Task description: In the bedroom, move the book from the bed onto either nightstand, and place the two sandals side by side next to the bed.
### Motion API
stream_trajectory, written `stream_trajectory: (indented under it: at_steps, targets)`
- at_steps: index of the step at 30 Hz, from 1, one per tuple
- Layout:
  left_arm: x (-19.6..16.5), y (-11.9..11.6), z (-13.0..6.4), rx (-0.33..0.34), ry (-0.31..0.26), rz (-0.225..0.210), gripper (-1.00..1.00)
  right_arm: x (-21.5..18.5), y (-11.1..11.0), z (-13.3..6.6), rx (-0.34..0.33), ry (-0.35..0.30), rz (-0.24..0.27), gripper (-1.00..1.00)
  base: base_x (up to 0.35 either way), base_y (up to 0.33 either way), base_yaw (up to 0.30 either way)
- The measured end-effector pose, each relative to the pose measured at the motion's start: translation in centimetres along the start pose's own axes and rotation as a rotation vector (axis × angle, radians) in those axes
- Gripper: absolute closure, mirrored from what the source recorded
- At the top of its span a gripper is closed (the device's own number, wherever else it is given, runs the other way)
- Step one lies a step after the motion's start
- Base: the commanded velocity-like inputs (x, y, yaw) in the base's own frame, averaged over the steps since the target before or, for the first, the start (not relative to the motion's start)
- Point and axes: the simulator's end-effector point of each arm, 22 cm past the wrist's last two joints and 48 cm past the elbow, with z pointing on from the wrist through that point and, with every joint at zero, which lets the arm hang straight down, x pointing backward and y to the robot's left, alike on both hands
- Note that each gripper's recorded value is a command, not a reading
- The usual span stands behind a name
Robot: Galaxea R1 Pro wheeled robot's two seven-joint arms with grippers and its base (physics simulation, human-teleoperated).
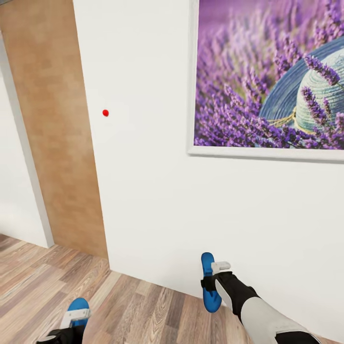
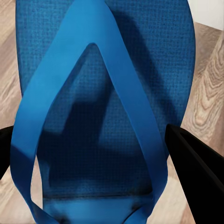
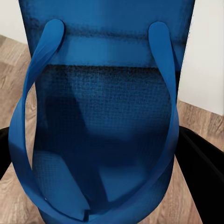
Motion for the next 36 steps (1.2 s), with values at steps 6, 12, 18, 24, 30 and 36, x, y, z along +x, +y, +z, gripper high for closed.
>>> stream_trajectory:
  at_steps: [6, 12, 18, 24, 30, 36]
  targets:
    - [-1.1, 0.0, -0.9, 0.001, -0.004, -0.001, 1.00, -1.1, -0.1, -1.0, 0.000, -0.004, 0.000, 1.00, 0.000, 0.000, 0.072]
    - [-2.0, 0.1, -1.7, 0.001, -0.006, 0.000, 1.00, -2.0, -0.1, -1.8, 0.000, -0.006, 0.000, 1.00, 0.000, 0.000, 0.015]
    - [-3.1, 0.1, -2.6, 0.002, -0.013, -0.001, 1.00, -3.1, -0.2, -2.8, 0.001, -0.012, -0.001, 1.00, 0.000, 0.000, 0.004]
    - [-4.3, 0.2, -3.5, 0.002, -0.021, -0.002, 1.00, -4.3, -0.2, -3.9, 0.001, -0.021, -0.002, 1.00, 0.000, 0.000, 0.000]
    - [-5.5, 0.3, -4.5, 0.003, -0.030, -0.004, 1.00, -5.5, -0.3, -5.0, 0.001, -0.030, -0.002, 1.00, 0.000, 0.000, 0.022]
    - [-6.6, 0.4, -5.4, 0.004, -0.039, -0.006, 1.00, -6.7, -0.4, -6.1, 0.002, -0.039, -0.002, 1.00, 0.000, 0.000, 0.064]
